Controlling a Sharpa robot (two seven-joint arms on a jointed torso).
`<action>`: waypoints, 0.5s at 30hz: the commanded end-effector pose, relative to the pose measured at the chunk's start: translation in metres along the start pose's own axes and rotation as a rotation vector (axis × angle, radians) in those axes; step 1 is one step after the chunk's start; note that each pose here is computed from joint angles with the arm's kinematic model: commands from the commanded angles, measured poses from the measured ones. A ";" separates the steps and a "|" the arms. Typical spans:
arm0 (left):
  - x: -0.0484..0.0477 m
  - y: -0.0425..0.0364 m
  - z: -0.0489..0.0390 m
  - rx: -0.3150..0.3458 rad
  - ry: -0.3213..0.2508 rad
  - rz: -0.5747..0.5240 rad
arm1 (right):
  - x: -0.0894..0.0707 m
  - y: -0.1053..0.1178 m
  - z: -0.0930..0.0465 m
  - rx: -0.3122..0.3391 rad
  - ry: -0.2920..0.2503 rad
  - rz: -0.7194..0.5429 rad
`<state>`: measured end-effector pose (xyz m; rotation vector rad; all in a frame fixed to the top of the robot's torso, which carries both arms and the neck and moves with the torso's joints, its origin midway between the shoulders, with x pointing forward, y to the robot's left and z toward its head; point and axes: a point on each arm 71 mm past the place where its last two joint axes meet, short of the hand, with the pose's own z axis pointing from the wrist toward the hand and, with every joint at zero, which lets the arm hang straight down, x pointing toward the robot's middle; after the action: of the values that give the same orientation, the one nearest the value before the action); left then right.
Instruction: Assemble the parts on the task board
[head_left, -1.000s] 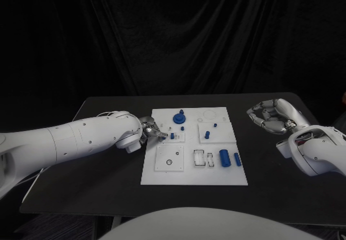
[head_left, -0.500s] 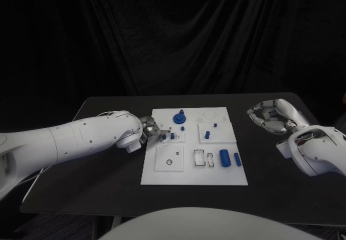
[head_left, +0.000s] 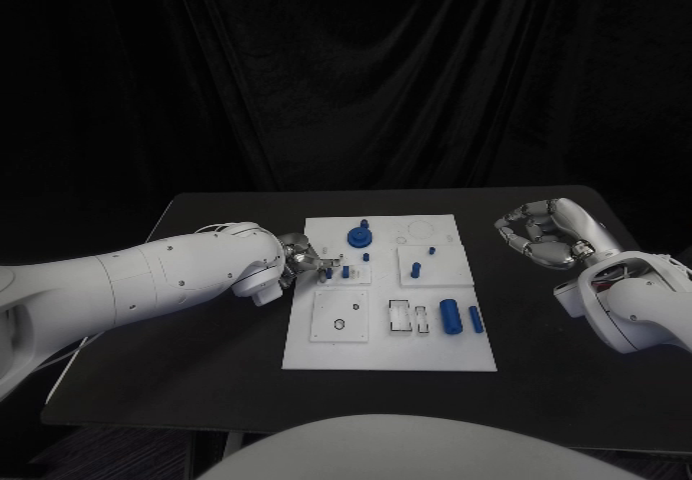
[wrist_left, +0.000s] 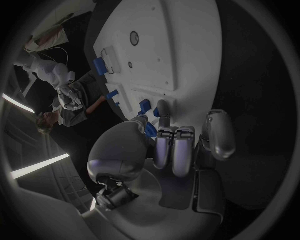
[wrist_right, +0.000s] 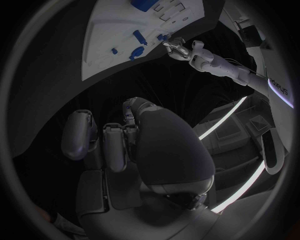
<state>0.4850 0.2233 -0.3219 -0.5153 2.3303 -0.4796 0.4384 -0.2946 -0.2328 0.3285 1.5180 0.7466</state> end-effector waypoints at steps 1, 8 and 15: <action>0.0064 0.0085 0.0015 -0.018 -0.013 0.017 | 0.001 -0.001 -0.001 0.012 0.003 0.000; 0.0006 0.0035 -0.0001 0.067 -0.095 0.049 | 0.000 -0.001 -0.001 0.011 0.002 0.000; -0.0090 -0.0016 -0.0056 0.186 -0.228 0.029 | -0.001 -0.001 -0.002 0.011 -0.001 -0.001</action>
<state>0.4832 0.2310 -0.3218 -0.4624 2.1902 -0.5126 0.4380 -0.2957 -0.2326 0.3295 1.5176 0.7448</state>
